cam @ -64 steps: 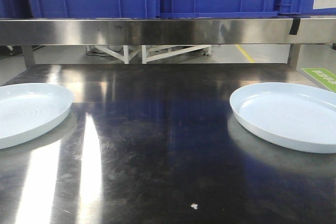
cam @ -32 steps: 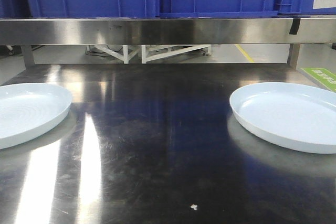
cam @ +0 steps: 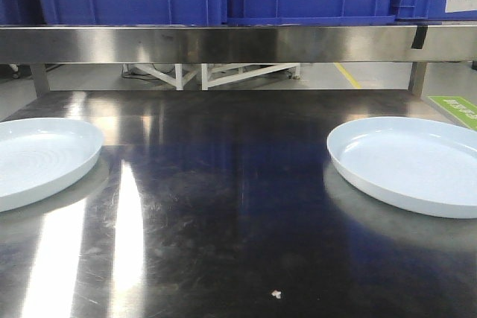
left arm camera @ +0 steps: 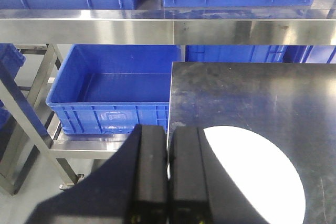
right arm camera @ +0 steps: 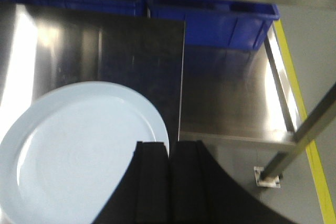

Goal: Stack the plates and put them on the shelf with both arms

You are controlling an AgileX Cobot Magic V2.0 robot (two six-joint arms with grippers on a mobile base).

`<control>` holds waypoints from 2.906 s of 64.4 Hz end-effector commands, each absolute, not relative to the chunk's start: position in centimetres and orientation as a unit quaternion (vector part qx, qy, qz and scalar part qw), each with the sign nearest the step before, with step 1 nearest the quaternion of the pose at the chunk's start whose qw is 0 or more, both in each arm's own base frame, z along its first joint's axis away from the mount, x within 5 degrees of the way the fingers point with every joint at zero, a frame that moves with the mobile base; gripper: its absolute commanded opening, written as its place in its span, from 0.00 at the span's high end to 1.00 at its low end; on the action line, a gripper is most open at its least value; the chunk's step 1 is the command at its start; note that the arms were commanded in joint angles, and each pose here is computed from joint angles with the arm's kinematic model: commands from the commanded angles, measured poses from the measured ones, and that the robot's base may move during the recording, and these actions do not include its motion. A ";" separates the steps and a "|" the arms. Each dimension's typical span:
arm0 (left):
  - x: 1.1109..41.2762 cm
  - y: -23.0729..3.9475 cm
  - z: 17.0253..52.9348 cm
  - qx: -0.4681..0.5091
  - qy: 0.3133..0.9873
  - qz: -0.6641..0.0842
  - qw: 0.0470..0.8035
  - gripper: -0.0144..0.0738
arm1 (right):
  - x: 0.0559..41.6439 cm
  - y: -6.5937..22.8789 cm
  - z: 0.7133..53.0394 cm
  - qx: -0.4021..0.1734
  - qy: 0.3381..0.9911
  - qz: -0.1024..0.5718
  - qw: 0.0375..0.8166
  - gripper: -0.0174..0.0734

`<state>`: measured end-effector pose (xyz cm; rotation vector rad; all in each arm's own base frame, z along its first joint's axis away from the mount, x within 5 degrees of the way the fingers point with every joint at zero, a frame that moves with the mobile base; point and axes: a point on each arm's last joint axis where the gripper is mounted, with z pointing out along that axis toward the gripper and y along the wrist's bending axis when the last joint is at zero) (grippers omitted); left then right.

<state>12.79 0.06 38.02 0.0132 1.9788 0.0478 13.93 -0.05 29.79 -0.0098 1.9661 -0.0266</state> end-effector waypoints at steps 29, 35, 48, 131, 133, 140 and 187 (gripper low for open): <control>13.1 -0.1 39.3 0.005 0.818 0.013 0.575 0.36 | 17.0 0.1 31.2 -0.013 0.789 -0.008 0.614 0.24; 14.1 -0.2 38.7 0.002 0.831 0.008 0.556 0.26 | 17.0 0.1 31.3 -0.013 0.787 -0.008 0.616 0.25; 17.8 -0.7 36.0 -0.010 0.879 -0.017 0.477 0.26 | 17.0 0.1 31.2 -0.013 0.788 -0.008 0.615 0.25; 29.2 0.1 24.2 -0.021 0.947 0.003 0.321 0.26 | 16.9 0.1 31.0 -0.013 0.796 -0.009 0.605 0.25; 29.3 0.1 24.2 -0.020 0.946 0.004 0.323 0.26 | 16.9 0.1 31.0 -0.013 0.796 -0.009 0.605 0.25; 29.5 0.1 23.9 -0.020 0.946 0.003 0.324 0.26 | 16.9 0.1 31.0 -0.013 0.796 -0.009 0.605 0.25; 30.5 0.1 21.7 -0.018 0.955 0.004 0.297 0.34 | 16.9 0.1 31.0 -0.013 0.796 -0.009 0.605 0.25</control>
